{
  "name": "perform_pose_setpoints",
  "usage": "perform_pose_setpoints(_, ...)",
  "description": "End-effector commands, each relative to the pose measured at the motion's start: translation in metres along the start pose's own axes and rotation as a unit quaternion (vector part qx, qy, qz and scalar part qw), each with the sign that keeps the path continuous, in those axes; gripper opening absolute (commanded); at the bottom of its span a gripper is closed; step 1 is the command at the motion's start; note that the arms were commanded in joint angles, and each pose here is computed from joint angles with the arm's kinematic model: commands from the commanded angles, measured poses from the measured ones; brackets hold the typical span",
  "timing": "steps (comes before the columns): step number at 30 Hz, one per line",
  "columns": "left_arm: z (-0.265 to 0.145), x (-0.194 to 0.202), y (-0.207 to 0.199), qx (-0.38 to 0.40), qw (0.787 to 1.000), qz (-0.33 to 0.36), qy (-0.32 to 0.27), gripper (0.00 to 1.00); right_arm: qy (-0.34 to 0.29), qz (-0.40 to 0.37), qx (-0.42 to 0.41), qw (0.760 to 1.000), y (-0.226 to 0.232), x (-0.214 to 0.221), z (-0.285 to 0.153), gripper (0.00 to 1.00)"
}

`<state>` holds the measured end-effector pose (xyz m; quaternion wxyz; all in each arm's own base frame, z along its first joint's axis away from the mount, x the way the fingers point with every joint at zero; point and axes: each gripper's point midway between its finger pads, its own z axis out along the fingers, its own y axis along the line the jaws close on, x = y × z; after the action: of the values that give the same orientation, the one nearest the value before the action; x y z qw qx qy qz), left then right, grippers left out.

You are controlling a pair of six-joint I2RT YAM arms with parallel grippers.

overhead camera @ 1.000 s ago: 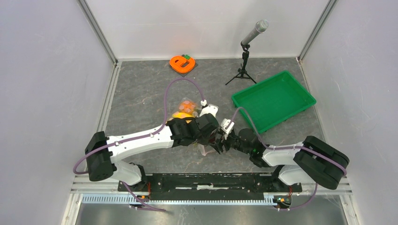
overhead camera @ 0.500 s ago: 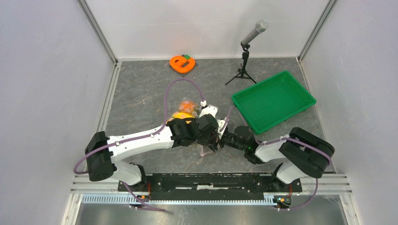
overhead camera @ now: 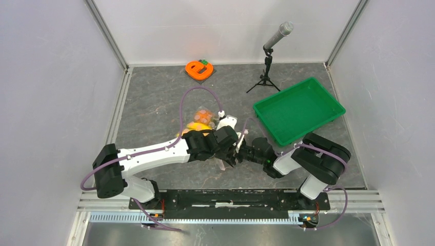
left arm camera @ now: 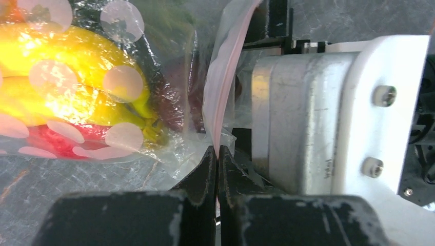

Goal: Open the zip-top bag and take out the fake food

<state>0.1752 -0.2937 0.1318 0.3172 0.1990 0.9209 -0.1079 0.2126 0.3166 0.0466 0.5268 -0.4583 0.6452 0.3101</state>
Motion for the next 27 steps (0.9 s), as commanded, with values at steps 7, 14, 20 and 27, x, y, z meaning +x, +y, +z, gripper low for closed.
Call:
perform_pose_setpoints(7,-0.007,-0.013,0.044,-0.074,0.996,-0.029,-0.046,0.02,-0.064,0.008,-0.008,0.998,-0.013,-0.055,0.043,0.60)
perform_pose_setpoints(14,-0.004,-0.019,0.068,-0.102,0.992,-0.044,-0.057,0.02,-0.067,0.024,-0.020,0.997,-0.010,-0.076,0.041,0.55)
perform_pose_setpoints(20,0.000,-0.016,0.075,-0.111,0.991,-0.048,-0.055,0.02,-0.010,0.041,-0.006,0.999,-0.010,-0.063,0.025,0.53)
perform_pose_setpoints(27,0.001,-0.016,0.080,-0.114,0.990,-0.055,-0.060,0.02,0.043,0.059,-0.001,0.997,-0.003,-0.050,-0.001,0.53)
